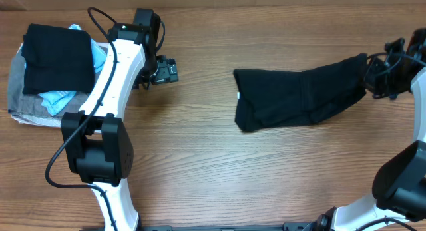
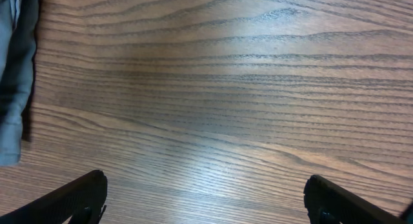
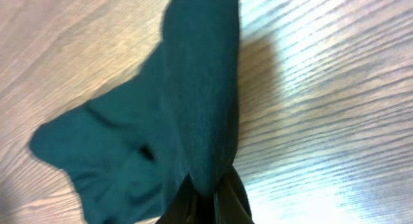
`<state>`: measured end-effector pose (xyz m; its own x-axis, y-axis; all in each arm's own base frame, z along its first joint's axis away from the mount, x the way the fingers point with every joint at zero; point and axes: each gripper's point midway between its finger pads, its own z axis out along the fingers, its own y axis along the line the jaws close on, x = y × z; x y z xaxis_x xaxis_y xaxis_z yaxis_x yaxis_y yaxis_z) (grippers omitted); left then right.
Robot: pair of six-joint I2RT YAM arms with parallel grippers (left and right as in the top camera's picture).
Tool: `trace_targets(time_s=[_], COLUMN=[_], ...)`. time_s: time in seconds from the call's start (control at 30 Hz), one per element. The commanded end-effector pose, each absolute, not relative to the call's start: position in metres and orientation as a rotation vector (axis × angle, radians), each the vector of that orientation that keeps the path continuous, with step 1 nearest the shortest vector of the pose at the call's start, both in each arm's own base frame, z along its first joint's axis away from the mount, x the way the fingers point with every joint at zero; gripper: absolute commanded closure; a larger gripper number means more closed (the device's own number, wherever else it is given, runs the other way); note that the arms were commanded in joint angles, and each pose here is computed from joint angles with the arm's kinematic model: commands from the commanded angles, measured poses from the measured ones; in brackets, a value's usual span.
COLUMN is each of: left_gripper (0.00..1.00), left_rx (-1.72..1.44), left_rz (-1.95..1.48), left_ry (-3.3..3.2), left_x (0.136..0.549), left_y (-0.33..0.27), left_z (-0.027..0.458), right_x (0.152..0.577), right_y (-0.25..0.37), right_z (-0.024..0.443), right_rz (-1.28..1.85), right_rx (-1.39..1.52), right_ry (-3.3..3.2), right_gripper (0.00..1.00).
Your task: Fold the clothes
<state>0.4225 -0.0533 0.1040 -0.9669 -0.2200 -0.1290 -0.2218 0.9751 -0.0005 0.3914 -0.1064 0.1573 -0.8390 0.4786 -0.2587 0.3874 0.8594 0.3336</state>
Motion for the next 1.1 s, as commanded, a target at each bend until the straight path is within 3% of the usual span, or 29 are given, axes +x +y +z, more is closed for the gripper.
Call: trace_targets(time_s=[0.0,0.43,1.07], left_gripper=[0.00,0.00,0.00], left_rx=[-0.350,-0.350,-0.350], left_rz=[0.029,0.029,0.029], left_ry=[2.991,2.991,2.991], left_x=[0.422,0.422,0.422], left_y=[-0.052,-0.052,-0.052], left_z=[0.104,0.104,0.104], right_x=[0.405,0.404,0.378], right_y=[-0.090,0.033,0.145], right_z=[0.187,0.194,0.127], right_rz=[0.396,0.497,0.495], right_rx=[0.557,0.135,-0.251], right_ry=[2.659,2.779,2.841], right_gripper=[0.96,0.96,0.95])
